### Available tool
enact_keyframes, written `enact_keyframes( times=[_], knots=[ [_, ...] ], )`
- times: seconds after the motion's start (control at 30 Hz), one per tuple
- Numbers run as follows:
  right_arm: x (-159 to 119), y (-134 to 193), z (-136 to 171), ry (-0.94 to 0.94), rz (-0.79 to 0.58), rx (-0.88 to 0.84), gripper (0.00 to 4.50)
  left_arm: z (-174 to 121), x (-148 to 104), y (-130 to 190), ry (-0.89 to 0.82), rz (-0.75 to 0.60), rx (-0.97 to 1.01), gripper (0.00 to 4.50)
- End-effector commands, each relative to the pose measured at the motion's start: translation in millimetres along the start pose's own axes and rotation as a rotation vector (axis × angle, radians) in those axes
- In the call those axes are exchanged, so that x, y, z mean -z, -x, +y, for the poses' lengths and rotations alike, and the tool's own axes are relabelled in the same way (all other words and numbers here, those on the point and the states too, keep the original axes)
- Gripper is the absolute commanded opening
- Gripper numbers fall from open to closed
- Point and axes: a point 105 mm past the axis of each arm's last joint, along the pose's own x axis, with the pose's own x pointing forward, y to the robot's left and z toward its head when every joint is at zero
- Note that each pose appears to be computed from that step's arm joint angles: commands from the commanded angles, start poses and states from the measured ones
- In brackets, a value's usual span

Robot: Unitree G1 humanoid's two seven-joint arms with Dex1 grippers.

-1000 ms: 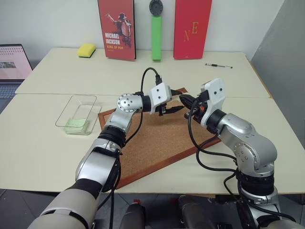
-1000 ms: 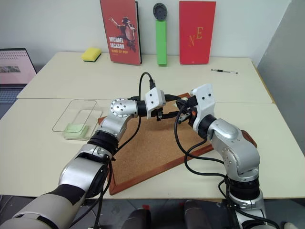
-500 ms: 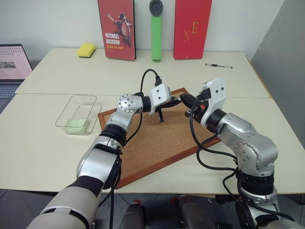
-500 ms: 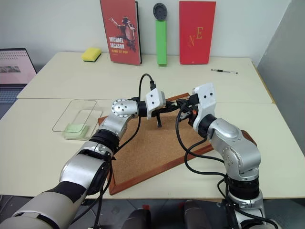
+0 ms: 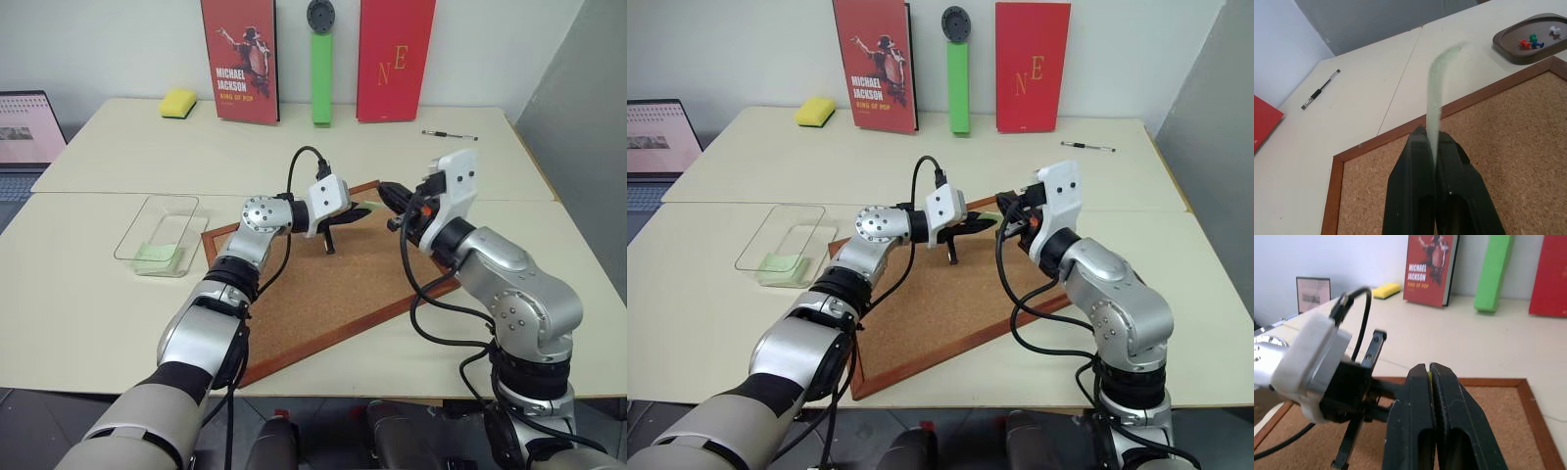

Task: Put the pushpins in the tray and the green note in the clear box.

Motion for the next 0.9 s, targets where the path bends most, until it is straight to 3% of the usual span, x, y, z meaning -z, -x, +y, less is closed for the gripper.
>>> enact_keyframes(
  times=[0.03, 0.2, 0.47, 0.6, 0.9],
  knots=[
    [-21, 13, -4, 0.030, -0.070, 0.028, 0.00, 4, -7, 1, -0.037, -0.014, -0.010, 0.00],
    [-13, 55, -39, 0.120, 0.006, 0.177, 0.00, 1, -8, 5, -0.038, -0.022, -0.008, 0.00],
    [52, 126, -88, 0.433, 0.394, 0.370, 0.00, 2, -15, 16, -0.026, -0.044, -0.028, 0.00],
    [81, 141, -101, 0.557, 0.524, 0.369, 0.00, -4, -23, 14, -0.041, -0.060, -0.011, 0.00],
    [105, 147, -116, 0.550, 0.567, 0.390, 0.00, -9, -26, 14, -0.045, -0.058, -0.011, 0.00]
  ],
)
